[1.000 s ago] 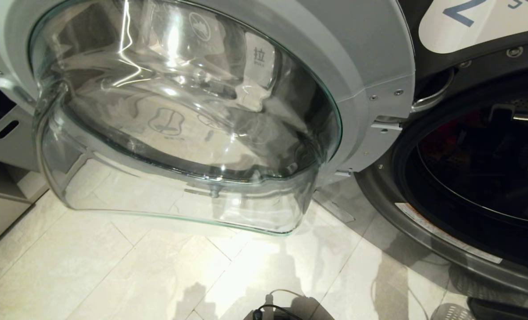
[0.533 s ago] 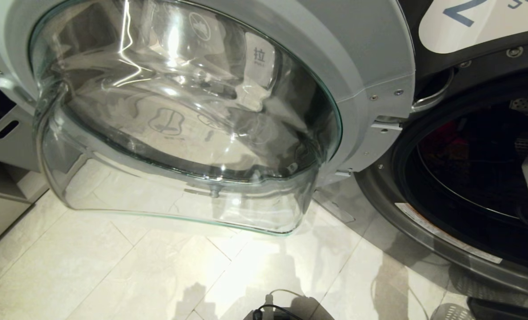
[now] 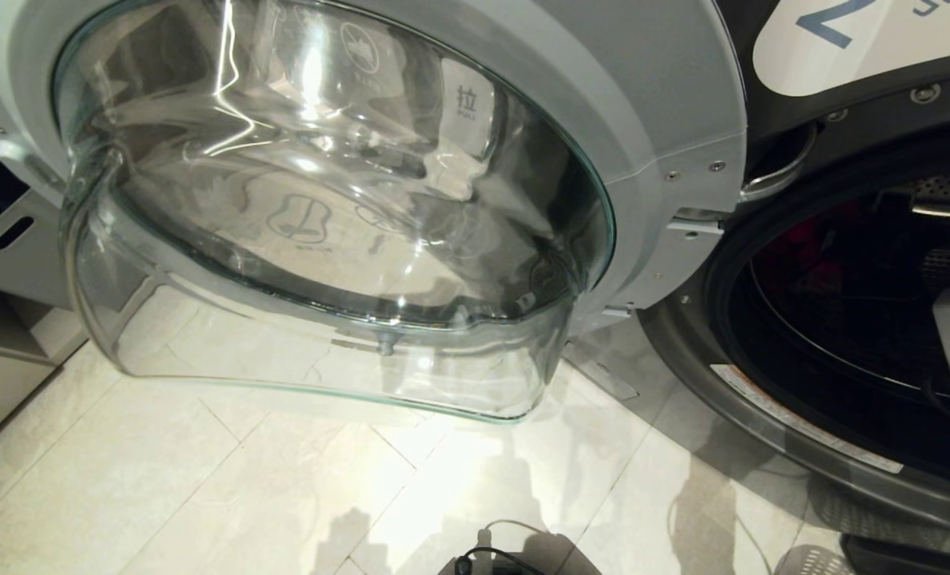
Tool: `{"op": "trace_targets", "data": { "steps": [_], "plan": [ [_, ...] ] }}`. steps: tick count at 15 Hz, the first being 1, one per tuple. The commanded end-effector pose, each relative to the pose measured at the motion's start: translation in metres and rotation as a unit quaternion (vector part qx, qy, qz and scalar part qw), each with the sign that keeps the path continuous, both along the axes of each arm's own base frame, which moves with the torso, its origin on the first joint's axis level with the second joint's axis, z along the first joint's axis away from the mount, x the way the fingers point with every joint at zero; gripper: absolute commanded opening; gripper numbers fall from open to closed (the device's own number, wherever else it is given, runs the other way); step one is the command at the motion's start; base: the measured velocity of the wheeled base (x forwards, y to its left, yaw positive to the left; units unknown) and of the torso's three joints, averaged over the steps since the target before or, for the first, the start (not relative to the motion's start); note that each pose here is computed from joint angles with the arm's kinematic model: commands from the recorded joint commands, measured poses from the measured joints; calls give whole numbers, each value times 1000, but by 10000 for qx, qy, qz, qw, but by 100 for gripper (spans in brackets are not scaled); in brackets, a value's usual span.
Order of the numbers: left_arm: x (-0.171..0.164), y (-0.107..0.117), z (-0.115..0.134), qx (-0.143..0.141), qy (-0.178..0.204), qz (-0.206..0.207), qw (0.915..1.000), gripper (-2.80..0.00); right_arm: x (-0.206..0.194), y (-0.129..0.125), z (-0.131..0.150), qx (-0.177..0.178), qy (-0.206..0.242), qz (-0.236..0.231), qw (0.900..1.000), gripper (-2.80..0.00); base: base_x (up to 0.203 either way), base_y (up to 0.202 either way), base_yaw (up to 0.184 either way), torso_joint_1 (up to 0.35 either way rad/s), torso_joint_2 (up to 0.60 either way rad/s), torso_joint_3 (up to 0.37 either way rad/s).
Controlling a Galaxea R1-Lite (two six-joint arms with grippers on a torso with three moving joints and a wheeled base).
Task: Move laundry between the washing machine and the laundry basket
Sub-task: Pick a cloth and place it into the basket
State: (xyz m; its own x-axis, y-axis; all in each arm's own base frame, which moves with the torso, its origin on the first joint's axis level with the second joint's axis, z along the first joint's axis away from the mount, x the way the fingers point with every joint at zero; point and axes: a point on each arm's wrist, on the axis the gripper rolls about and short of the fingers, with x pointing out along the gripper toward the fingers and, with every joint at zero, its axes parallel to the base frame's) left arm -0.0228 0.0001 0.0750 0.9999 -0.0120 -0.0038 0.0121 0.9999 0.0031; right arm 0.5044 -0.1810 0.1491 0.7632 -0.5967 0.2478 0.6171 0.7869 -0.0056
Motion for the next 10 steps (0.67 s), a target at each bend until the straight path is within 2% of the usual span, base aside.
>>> {"op": "trace_targets", "data": {
  "steps": [1,8,10],
  "plan": [
    [0,0,0,0,-2,-1,10000,-280,1,-2,-7,167,216,-7,9996,0,0,0,0,0,0,0],
    [0,0,0,-6,-4,-1,10000,-280,4,-5,-26,424,762,-28,9962,0,0,0,0,0,0,0],
    [0,0,0,0,4,-1,10000,-280,4,-5,-25,454,745,-17,9962,0,0,0,0,0,0,0]
  ]
}}
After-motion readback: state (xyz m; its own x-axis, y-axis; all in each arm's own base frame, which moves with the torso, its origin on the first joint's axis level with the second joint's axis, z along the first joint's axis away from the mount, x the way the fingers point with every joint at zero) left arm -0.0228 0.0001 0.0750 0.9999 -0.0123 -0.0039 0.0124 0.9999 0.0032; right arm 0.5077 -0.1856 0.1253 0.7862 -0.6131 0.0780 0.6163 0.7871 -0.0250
